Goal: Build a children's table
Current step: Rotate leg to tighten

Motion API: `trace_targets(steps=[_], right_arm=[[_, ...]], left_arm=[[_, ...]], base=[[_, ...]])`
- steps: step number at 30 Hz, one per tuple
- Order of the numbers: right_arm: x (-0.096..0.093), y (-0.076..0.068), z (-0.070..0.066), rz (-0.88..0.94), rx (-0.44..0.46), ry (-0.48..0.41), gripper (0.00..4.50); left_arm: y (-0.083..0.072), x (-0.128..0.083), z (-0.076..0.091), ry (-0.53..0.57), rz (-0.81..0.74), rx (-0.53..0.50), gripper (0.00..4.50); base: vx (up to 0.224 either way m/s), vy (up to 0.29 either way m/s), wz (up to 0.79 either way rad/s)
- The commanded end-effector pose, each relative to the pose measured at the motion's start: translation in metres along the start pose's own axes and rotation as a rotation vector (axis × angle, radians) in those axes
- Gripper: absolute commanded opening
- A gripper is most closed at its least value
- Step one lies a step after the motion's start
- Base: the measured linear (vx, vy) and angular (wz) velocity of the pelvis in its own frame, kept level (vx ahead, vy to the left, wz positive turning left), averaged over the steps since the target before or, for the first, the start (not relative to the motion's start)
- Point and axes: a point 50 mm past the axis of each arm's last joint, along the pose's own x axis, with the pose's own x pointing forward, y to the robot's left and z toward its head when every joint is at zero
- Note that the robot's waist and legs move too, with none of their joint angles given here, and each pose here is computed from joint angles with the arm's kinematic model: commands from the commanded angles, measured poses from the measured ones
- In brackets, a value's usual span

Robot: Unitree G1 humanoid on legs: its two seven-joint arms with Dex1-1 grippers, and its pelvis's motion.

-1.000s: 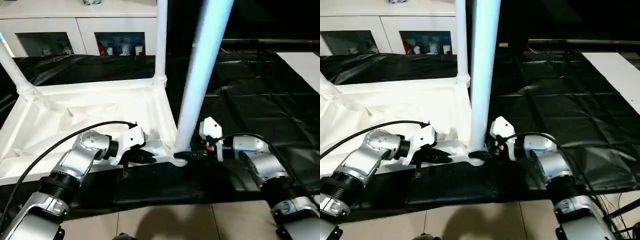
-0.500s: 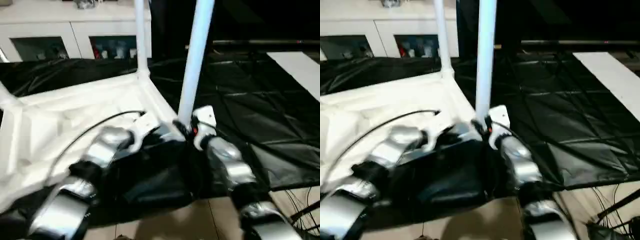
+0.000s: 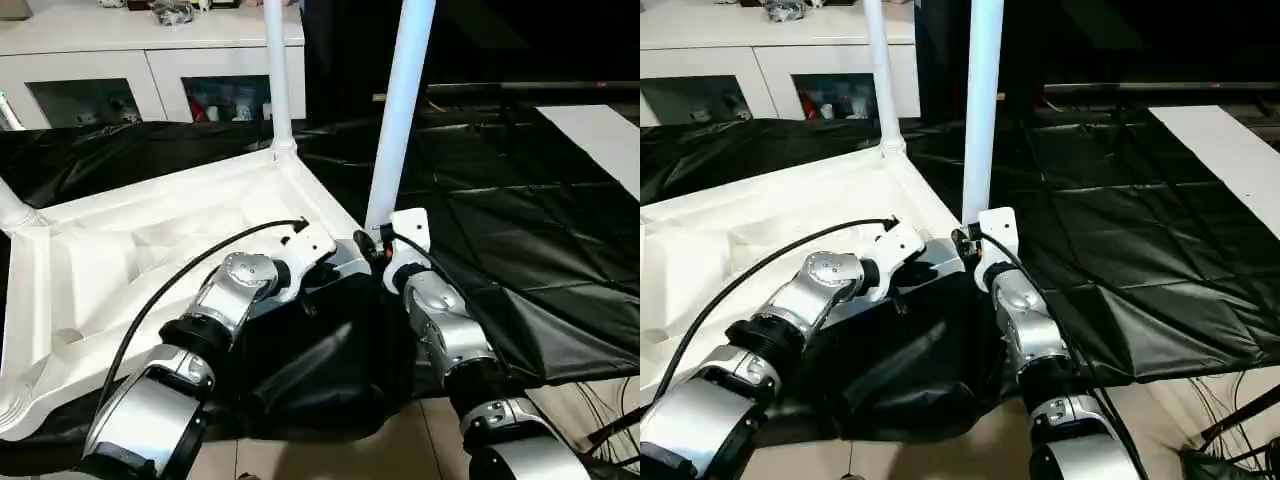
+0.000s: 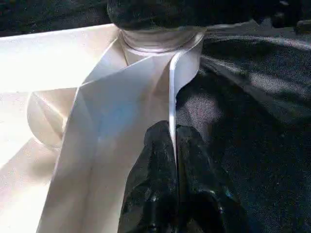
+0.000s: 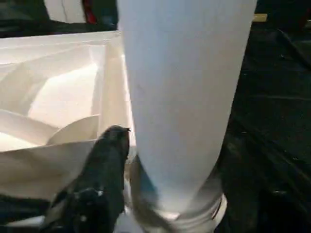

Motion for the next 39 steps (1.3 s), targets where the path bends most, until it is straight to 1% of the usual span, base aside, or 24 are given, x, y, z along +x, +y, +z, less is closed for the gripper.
trace_targets(steps=[1,2,3,4,5,7,9,10,11,12,13,15,17,21,24,27,31,32,33,35,39], right_arm=[[-0.001,0.022,-0.008,0.167,-0.040,0.037,2.91],[-0.004,0.015,-0.007,0.194,-0.069,0.034,3.05],[-0.004,0.015,-0.007,0.194,-0.069,0.034,3.13],[-0.006,0.010,-0.006,0.217,-0.090,0.034,3.13],[-0.012,-0.002,-0.005,0.281,-0.137,0.037,3.13],[-0.022,-0.019,-0.002,0.365,-0.185,0.047,3.13],[-0.028,-0.028,0.001,0.425,-0.212,0.048,3.13],[-0.032,-0.033,0.003,0.468,-0.229,0.047,3.13],[-0.032,-0.033,0.003,0.468,-0.229,0.047,3.13],[-0.039,-0.039,0.007,0.556,-0.239,0.047,3.13],[-0.042,-0.041,0.008,0.596,-0.245,0.052,3.13],[-0.047,-0.042,0.009,0.659,-0.256,0.063,3.13],[-0.054,-0.044,0.009,0.769,-0.274,0.102,3.13],[-0.059,-0.044,0.008,0.872,-0.299,0.152,3.13],[-0.060,-0.043,0.006,0.916,-0.313,0.182,3.13],[-0.059,-0.044,0.006,0.921,-0.318,0.186,3.13],[-0.055,-0.043,0.010,0.911,-0.276,0.153,3.13],[-0.055,-0.042,0.010,0.916,-0.273,0.151,2.98],[-0.054,-0.042,0.010,0.918,-0.270,0.150,2.98],[-0.054,-0.042,0.010,0.920,-0.268,0.152,2.75],[-0.055,-0.042,0.009,0.921,-0.258,0.154,2.67]], left_arm=[[-0.002,0.000,0.002,-0.028,-0.004,0.018,0.00],[-0.002,-0.002,0.000,-0.031,-0.019,0.026,0.00],[-0.002,-0.002,0.000,-0.031,-0.019,0.026,0.00],[-0.002,-0.004,-0.001,-0.032,-0.026,0.032,0.00],[-0.003,-0.008,-0.006,-0.027,-0.055,0.042,0.00],[-0.004,-0.015,-0.010,-0.029,-0.100,0.054,0.00],[-0.006,-0.018,-0.011,-0.042,-0.143,0.065,0.00],[-0.009,-0.022,-0.012,-0.059,-0.191,0.072,0.00],[-0.009,-0.022,-0.012,-0.059,-0.191,0.072,0.00],[-0.015,-0.029,-0.012,-0.072,-0.294,0.102,0.00],[-0.018,-0.032,-0.013,-0.069,-0.337,0.116,0.00],[-0.020,-0.037,-0.014,-0.063,-0.386,0.132,0.00],[-0.022,-0.043,-0.013,-0.068,-0.427,0.136,0.00],[-0.019,-0.049,-0.012,-0.066,-0.436,0.145,0.00],[-0.017,-0.051,-0.014,-0.055,-0.433,0.145,0.00],[-0.016,-0.053,-0.014,-0.053,-0.429,0.146,0.00],[-0.017,-0.054,-0.013,-0.056,-0.431,0.140,0.00],[-0.017,-0.054,-0.013,-0.056,-0.432,0.140,0.00],[-0.017,-0.054,-0.013,-0.056,-0.433,0.140,0.00],[-0.017,-0.054,-0.013,-0.054,-0.436,0.139,0.00],[-0.018,-0.054,-0.013,-0.050,-0.437,0.141,0.00]], base=[[0.000,0.000,0.00],[0.000,0.000,0.00],[0.000,0.000,0.00],[0.000,0.000,0.00],[0.000,0.000,0.00],[0.000,0.000,0.00],[0.000,0.000,0.00],[0.000,0.000,0.00],[0.000,0.000,0.00],[0.000,0.000,0.00],[0.000,0.000,0.00],[0.000,0.000,0.00],[0.000,0.000,0.00],[0.000,0.000,0.00],[0.000,0.000,0.00],[0.000,0.000,0.00],[0.000,0.000,0.00],[0.000,0.000,0.00],[0.000,0.000,0.00],[0.000,0.000,0.00],[0.000,0.000,0.00]])
